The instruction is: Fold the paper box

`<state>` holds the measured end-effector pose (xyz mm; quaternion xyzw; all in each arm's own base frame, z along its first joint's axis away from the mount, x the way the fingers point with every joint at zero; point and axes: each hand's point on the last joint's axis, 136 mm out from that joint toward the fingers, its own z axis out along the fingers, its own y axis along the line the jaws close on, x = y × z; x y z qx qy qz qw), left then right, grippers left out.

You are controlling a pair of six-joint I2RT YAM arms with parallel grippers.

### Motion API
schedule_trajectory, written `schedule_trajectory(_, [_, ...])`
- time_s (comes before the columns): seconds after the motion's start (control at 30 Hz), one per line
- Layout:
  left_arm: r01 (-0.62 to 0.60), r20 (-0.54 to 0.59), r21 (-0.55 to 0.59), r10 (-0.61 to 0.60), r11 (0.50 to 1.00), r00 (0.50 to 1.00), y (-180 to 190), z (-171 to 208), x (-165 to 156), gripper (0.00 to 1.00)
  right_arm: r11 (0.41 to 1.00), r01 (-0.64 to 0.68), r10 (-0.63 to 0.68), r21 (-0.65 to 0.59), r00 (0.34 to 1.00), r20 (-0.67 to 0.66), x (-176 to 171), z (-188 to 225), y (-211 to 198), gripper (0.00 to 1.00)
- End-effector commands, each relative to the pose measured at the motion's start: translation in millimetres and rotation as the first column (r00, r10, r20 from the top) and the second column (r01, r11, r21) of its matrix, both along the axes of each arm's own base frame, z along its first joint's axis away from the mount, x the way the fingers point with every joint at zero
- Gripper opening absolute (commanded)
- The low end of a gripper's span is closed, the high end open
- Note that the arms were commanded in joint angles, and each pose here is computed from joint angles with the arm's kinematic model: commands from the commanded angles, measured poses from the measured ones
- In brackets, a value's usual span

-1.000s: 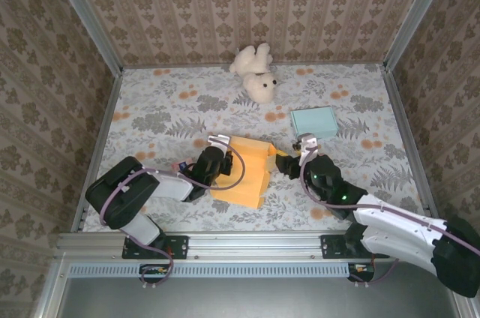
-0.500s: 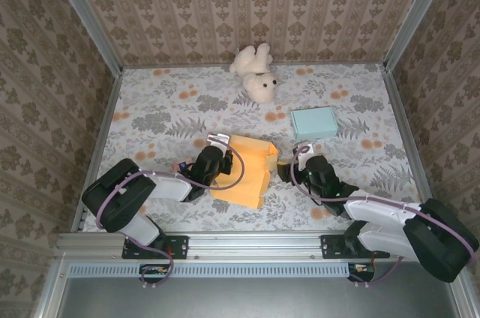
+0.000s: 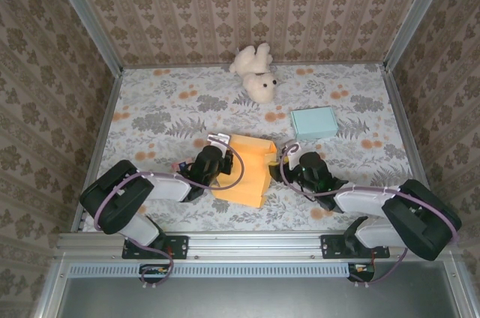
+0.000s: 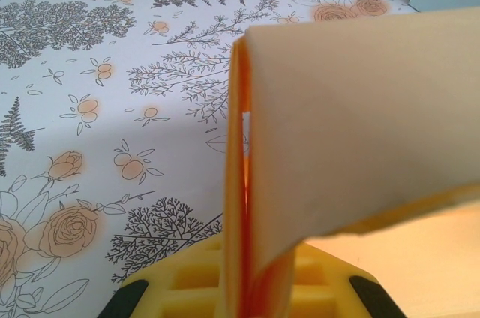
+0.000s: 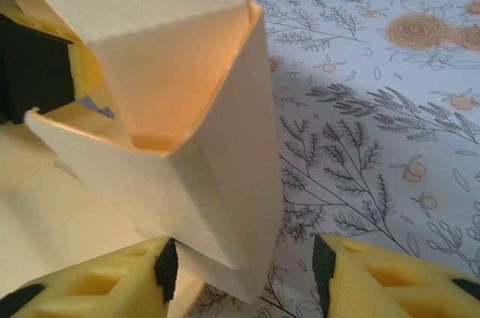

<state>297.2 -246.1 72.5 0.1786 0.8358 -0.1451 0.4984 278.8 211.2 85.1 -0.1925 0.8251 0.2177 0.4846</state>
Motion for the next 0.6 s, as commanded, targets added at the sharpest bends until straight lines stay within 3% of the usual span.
schedule_trajectory(0.0, [0.024,0.011,-0.01,-0.024,1.0,1.0,-3,5,-4,0.0,0.997,-0.028,0.024,0.069,0.998,0.058,10,26,16,0.49])
schedule_trajectory(0.27, [0.025,0.002,-0.024,-0.025,0.999,1.0,-7,4,-5,0.0,0.997,0.005,-0.011,0.077,0.997,0.072,21,33,25,0.45])
schedule_trajectory(0.57, [0.05,-0.013,-0.043,-0.051,0.998,0.999,-16,3,-14,0.0,0.986,0.159,-0.162,0.053,0.984,0.071,48,25,16,0.42])
